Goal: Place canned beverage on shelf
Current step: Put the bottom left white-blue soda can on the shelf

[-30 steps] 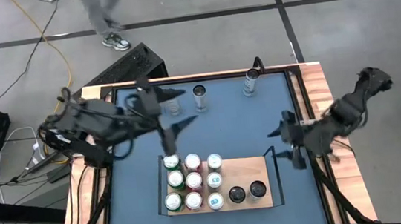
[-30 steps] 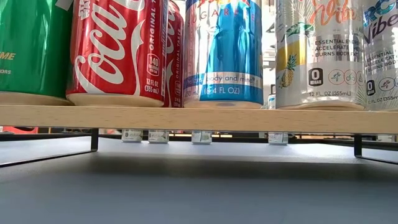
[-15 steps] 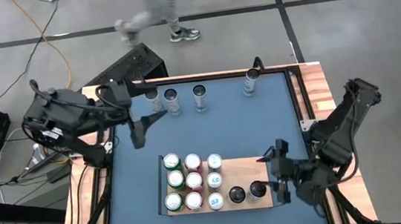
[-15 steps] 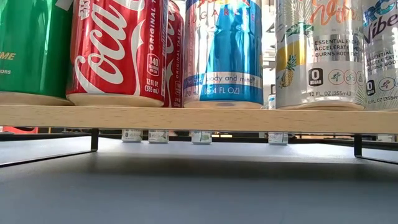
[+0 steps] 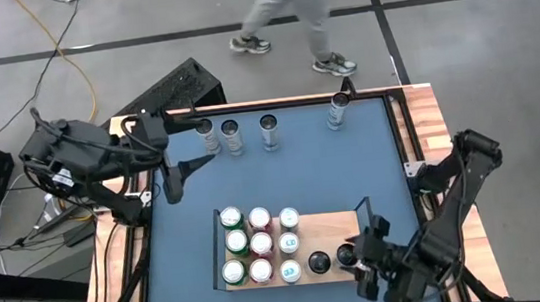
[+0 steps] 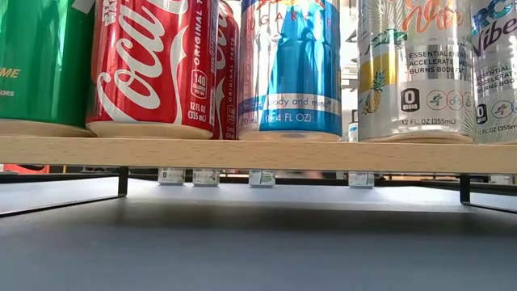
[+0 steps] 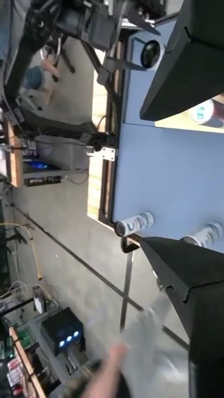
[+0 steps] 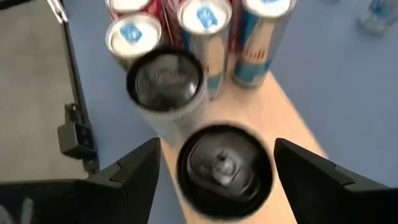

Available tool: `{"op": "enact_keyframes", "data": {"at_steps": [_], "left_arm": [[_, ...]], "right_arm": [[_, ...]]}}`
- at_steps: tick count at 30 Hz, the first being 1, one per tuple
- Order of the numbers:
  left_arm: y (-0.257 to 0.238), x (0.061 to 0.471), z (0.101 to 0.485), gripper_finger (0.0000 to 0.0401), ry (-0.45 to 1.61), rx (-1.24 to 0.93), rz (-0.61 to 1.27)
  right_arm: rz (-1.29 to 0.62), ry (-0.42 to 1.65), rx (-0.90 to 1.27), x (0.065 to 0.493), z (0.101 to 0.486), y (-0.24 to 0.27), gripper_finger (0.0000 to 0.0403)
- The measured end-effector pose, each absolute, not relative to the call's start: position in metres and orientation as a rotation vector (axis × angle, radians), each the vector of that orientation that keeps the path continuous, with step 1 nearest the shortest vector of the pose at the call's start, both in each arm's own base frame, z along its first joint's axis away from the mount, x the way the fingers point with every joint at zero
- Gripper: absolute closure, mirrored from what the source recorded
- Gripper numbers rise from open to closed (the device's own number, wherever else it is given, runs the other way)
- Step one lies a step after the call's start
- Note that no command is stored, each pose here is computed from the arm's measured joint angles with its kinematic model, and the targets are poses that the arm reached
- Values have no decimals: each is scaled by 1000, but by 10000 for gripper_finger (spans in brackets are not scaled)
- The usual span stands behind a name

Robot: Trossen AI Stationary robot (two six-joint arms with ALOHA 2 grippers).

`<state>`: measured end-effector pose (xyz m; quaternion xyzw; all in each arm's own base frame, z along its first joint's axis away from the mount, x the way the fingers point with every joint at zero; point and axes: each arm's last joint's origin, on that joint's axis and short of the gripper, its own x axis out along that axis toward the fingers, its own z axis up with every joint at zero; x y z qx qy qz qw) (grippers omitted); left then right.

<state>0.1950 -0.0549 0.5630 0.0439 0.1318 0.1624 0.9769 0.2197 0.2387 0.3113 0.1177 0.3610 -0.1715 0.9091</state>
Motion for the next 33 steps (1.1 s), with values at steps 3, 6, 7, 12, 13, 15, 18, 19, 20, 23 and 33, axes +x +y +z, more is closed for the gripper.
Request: {"op": "enact_keyframes", "data": {"at_steps": [3, 6, 7, 12, 13, 15, 18, 19, 20, 23, 33], "left_arm": [[-55, 195, 562, 93, 274, 89, 320], [-55, 195, 562, 93, 275, 81, 321], [-55, 195, 562, 93, 274, 77, 321], [-55, 195, 562, 93, 275, 70, 310], [-55, 195, 562, 93, 275, 69, 307], [-55, 195, 562, 93, 275, 69, 306], [-55, 195, 562, 93, 278, 71, 305], [-55, 195, 561, 93, 281, 72, 306], [-55, 195, 561, 93, 284, 74, 306], [-55, 195, 560, 93, 289, 77, 306], [-56, 196, 558, 93, 310, 89, 306]], "right_arm": [[-364, 766, 265, 220, 306, 242, 108], [-374, 770, 272, 220, 302, 245, 108], [-377, 772, 269, 221, 301, 245, 108], [-405, 799, 252, 219, 299, 242, 108], [-407, 800, 251, 219, 299, 242, 108], [-411, 802, 245, 220, 299, 241, 110], [-418, 812, 225, 219, 299, 239, 116], [-417, 816, 218, 218, 299, 239, 119], [-408, 828, 208, 218, 298, 239, 121], [-374, 868, 174, 217, 298, 239, 130], [-311, 889, 81, 212, 298, 244, 162]]}}
